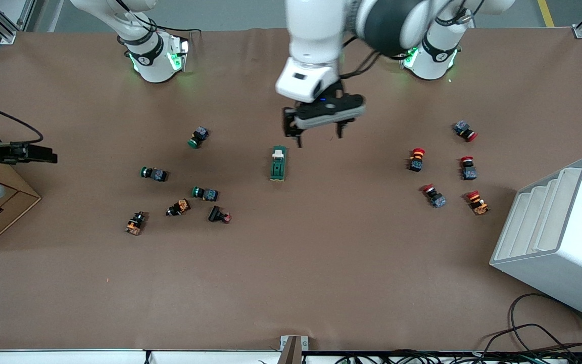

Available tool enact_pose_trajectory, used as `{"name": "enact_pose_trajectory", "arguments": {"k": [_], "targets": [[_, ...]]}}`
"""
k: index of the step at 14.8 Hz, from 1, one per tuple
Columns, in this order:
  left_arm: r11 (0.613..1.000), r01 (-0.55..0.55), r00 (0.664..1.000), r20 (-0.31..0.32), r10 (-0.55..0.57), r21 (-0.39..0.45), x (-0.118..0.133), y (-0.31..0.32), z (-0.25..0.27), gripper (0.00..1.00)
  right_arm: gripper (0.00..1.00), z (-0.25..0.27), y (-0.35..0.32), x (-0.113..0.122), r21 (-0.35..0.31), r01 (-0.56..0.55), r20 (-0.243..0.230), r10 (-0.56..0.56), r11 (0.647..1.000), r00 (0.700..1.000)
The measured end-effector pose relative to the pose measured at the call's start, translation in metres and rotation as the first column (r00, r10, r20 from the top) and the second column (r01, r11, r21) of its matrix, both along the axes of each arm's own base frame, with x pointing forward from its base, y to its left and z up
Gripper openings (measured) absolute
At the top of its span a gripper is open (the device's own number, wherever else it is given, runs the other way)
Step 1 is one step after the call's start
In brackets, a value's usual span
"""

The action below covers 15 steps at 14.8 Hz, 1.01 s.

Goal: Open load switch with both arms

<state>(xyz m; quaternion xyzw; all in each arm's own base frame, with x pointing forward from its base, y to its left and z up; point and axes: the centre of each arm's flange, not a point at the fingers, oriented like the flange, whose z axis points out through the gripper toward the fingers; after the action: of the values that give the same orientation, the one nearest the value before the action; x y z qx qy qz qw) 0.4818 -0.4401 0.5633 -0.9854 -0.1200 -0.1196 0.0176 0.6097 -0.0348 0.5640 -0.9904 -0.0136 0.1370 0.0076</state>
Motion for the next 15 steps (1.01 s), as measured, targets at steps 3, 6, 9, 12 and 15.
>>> {"name": "enact_pose_trajectory", "arguments": {"k": [3, 6, 9, 12, 15], "targets": [[0.997, 0.067, 0.995, -0.082, -0.063, 0.044, 0.022, 0.071, 0.031, 1.0, 1.0, 0.027, 0.01, -0.008, -0.002, -0.006, 0.045, 0.007, 1.0, 0.999], [0.992, 0.126, 0.985, -0.118, -0.123, 0.022, 0.045, 0.139, 0.061, 1.0, 1.0, 0.037, 0.013, -0.017, 0.0, -0.009, 0.038, 0.009, 1.0, 0.999], [0.982, 0.184, 0.97, -0.169, -0.175, 0.035, 0.06, 0.201, 0.072, 1.0, 1.0, 0.048, 0.018, -0.023, 0.0, -0.015, 0.045, 0.015, 1.0, 0.999], [0.957, 0.287, 0.941, -0.201, -0.272, 0.05, 0.076, 0.258, 0.078, 1.0, 1.0, 0.066, 0.02, -0.037, 0.003, -0.018, 0.058, 0.017, 1.0, 0.998], [0.948, 0.319, 0.93, -0.197, -0.31, 0.017, 0.083, 0.312, 0.09, 1.0, 1.0, 0.084, 0.018, -0.055, 0.001, 0.009, 0.081, -0.009, 1.0, 0.997]]}}
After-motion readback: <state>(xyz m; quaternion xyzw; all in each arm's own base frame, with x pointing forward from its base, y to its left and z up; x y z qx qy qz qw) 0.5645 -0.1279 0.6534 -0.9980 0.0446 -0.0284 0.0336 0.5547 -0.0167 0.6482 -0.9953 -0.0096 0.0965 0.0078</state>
